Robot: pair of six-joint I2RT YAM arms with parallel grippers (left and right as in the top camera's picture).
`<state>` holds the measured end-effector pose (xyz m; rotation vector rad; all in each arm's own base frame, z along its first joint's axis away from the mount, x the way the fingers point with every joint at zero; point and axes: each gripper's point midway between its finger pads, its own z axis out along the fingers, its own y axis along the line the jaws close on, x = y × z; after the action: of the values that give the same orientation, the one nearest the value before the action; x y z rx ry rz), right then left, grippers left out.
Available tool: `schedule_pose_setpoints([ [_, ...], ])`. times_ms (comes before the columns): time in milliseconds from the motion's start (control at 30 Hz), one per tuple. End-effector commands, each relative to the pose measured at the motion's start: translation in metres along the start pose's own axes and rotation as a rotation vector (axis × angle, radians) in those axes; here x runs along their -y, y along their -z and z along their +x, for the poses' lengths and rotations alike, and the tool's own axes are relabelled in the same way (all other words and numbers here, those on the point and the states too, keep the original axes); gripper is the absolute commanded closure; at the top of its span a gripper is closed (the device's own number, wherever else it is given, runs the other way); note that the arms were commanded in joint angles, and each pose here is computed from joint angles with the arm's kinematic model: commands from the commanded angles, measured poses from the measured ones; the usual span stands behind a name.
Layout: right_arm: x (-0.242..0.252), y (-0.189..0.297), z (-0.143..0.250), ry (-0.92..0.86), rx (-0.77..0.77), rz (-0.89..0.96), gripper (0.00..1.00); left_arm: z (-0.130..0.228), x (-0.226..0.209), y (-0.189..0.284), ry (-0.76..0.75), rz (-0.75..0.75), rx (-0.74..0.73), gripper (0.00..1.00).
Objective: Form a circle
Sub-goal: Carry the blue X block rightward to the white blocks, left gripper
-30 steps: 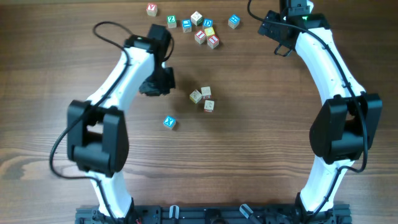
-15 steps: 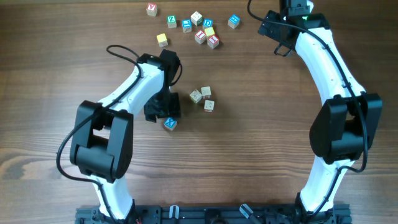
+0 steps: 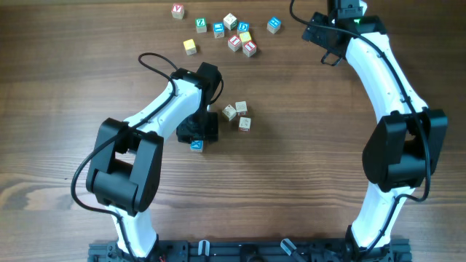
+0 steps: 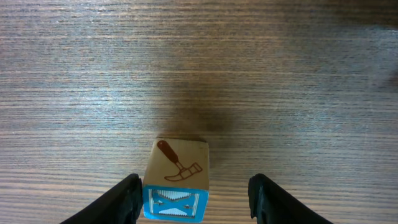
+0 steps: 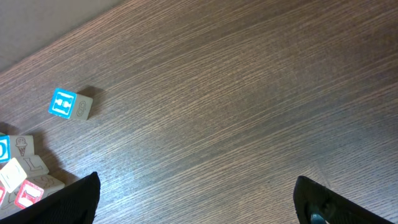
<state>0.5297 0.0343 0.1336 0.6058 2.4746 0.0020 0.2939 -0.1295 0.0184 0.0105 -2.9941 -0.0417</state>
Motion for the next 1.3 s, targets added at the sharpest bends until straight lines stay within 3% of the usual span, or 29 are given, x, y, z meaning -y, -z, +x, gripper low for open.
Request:
schedule_pose_setpoints([
  [0,-0.002,-0.004,0.002,0.003,-0.01,-0.005,0.0,0.007,-0.003,-0.003,0.053,-0.011,-0.028,0.44],
  [267,-0.002,-0.004,0.002,0.003,-0.009,-0.005,0.0,0.016,-0.007,-0.017,0.061,-0.023,-0.051,0.53],
  [400,-0.002,-0.004,0.002,0.003,-0.009,-0.005,0.0,0.004,-0.002,-0.018,0.033,0.0,-0.003,0.62],
  [500,-0.002,-0.004,0.002,0.003,-0.009,-0.005,0.0,-0.004,0.001,-0.018,-0.019,0.015,0.032,0.64],
  [900,-0.002,-0.004,0.002,0.003,-0.01,-0.005,0.0,-0.034,0.019,-0.015,-0.23,0.055,0.166,0.63],
  [1100,-0.002,-0.004,0.002,0.003,-0.009,-0.005,0.0,-0.032,0.03,-0.012,-0.274,0.051,0.175,0.47],
  [1267,-0.002,-0.004,0.002,0.003,-0.009,-0.005,0.0,-0.035,0.032,0.003,-0.274,0.05,0.174,0.48],
])
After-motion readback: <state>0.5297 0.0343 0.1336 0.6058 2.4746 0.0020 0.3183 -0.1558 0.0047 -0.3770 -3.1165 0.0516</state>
